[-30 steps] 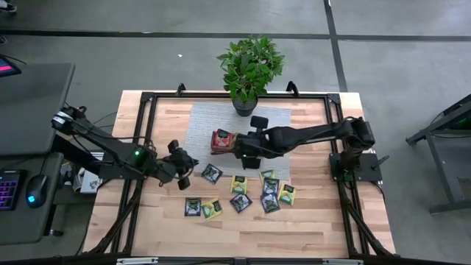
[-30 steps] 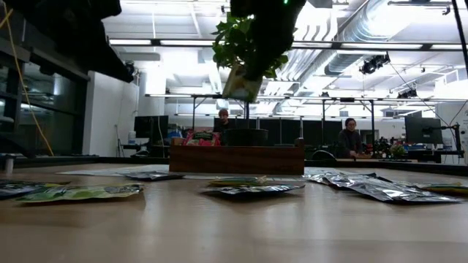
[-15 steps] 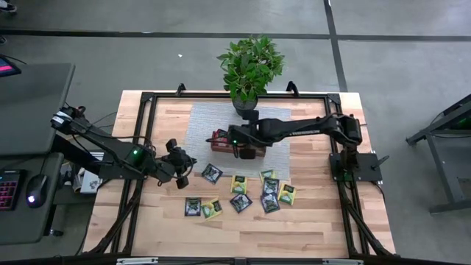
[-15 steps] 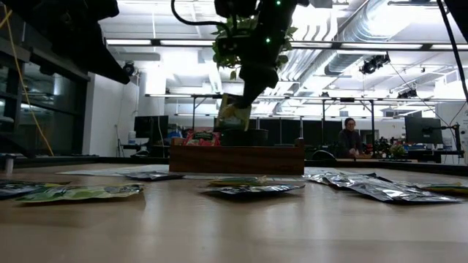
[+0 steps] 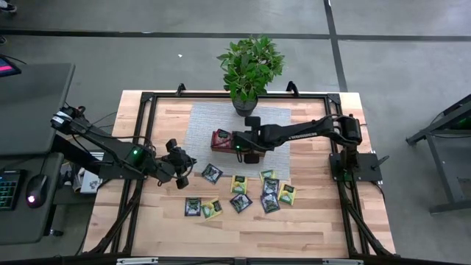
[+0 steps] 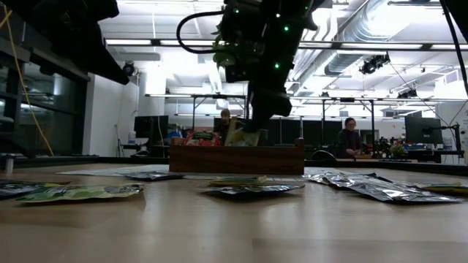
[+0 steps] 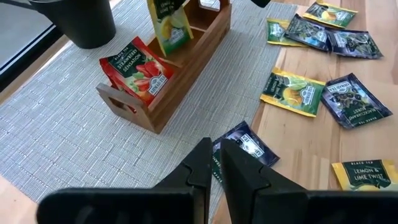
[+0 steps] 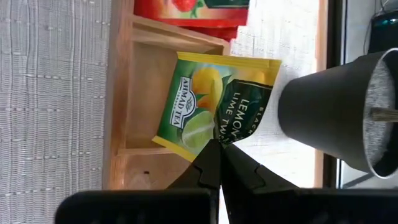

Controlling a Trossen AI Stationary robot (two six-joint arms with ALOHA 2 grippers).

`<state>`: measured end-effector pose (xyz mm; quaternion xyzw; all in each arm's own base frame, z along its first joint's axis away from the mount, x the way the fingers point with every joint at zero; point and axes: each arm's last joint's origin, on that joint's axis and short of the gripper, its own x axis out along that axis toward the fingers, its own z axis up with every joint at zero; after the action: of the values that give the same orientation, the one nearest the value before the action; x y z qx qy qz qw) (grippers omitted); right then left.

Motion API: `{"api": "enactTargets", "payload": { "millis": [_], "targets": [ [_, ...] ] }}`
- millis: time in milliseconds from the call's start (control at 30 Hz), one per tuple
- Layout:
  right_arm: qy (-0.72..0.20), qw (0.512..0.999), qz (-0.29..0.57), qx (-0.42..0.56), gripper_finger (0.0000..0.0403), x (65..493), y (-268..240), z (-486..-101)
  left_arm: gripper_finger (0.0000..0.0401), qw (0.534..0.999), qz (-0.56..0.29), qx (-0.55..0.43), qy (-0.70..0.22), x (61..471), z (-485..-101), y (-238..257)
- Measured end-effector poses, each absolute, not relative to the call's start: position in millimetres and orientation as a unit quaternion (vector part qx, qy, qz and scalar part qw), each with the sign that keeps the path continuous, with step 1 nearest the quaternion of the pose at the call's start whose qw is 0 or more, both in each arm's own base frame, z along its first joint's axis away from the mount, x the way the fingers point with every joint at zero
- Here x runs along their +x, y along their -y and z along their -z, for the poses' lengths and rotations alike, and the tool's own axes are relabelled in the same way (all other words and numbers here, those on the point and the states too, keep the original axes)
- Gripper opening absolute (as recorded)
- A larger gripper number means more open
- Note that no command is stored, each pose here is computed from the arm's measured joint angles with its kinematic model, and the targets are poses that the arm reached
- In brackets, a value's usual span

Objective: Pick & Place Tea
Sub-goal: Put the yellow tea bag into the middle section of the wooden organizer

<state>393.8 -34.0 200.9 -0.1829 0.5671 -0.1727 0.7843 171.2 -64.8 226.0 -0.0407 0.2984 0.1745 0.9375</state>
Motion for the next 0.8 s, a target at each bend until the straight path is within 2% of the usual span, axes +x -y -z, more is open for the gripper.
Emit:
{"api": "enactTargets", "payload": {
  "millis": [400, 800],
  "targets": [
    [-0.549, 0.806, 0.136, -0.171, 0.0012, 398.9, 32.6, -201.6, 0.0031, 0.937, -0.176, -0.039, -0.3, 170.9, -225.7, 64.5],
    [-0.55, 0.805, 0.149, -0.164, 0.0106, 398.3, 40.4, -201.7, 0.0031, 0.937, -0.167, -0.044, -0.304, 170.9, -225.5, 65.1]
  ]
}}
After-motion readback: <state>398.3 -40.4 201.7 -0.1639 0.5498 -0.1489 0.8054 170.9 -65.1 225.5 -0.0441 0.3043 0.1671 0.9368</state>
